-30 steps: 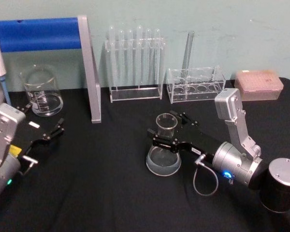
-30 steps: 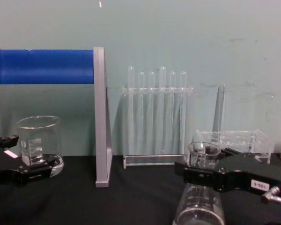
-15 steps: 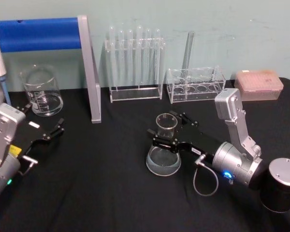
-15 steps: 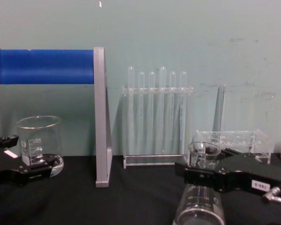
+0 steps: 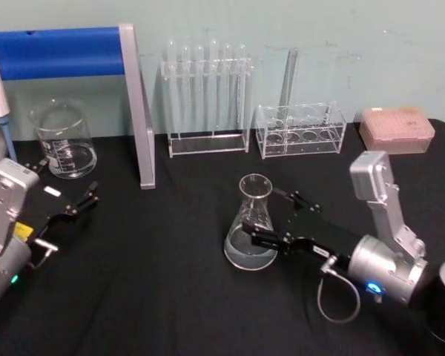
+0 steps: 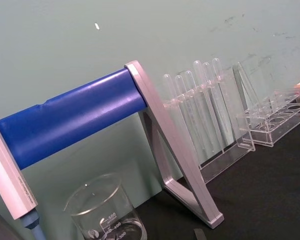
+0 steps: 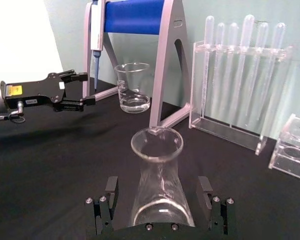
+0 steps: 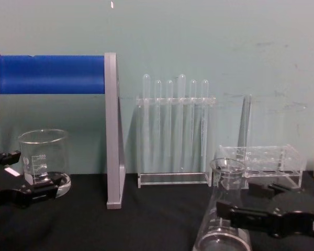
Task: Grasp the erlenmeyer flask with one hand, shake it three times, then place it back.
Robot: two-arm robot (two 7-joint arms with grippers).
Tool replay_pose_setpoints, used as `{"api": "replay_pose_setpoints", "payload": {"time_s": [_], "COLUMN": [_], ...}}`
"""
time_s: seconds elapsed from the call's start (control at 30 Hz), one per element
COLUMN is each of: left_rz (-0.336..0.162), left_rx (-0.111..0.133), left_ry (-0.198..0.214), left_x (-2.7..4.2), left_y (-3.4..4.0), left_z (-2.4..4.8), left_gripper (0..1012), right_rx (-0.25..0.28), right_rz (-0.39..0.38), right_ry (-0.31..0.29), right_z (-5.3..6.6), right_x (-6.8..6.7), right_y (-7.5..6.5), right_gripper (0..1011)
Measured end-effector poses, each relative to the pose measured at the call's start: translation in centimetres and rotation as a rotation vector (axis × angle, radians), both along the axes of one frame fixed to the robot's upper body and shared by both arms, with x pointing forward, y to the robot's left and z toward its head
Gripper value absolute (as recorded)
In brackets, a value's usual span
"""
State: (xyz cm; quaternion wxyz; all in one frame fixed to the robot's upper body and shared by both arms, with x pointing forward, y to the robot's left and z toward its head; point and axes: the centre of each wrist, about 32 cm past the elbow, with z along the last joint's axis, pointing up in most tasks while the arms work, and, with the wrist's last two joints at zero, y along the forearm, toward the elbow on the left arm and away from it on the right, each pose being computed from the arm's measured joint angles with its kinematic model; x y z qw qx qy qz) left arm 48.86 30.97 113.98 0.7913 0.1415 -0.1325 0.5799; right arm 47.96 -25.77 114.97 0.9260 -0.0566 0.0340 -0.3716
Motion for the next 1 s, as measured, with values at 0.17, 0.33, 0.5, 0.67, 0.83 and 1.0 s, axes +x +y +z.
{"api": "replay_pose_setpoints", "payload": {"time_s": [0.17, 0.33, 0.5, 0.67, 0.83, 1.0], "left_rz": [0.000, 0.000, 0.000, 0.000, 0.000, 0.000], "left_rx": [0.000, 0.000, 0.000, 0.000, 0.000, 0.000], "left_ry": [0.000, 0.000, 0.000, 0.000, 0.000, 0.000], "left_x": [0.00, 0.00, 0.00, 0.00, 0.00, 0.00], "left_y": [0.00, 0.00, 0.00, 0.00, 0.00, 0.00], "left_z": [0.00, 0.00, 0.00, 0.00, 0.00, 0.00], "left_gripper": [1001, 1001, 1001, 1001, 1001, 1001], "right_rx": [0.000, -0.005, -0.008, -0.008, -0.017, -0.036], "right_rz": [-0.015, -0.035, -0.075, -0.148, -0.261, -0.343], "right_ry": [0.000, -0.004, -0.019, -0.043, -0.074, -0.106], "right_z": [0.2, 0.5, 0.8, 1.2, 1.3, 1.3], "right_x": [-0.9, -1.7, -2.2, -2.1, -1.2, 0.0], "right_y": [-0.8, -1.6, -2.7, -3.5, -4.1, -4.2], "right_gripper": [1003, 1003, 1003, 1003, 1003, 1003]}}
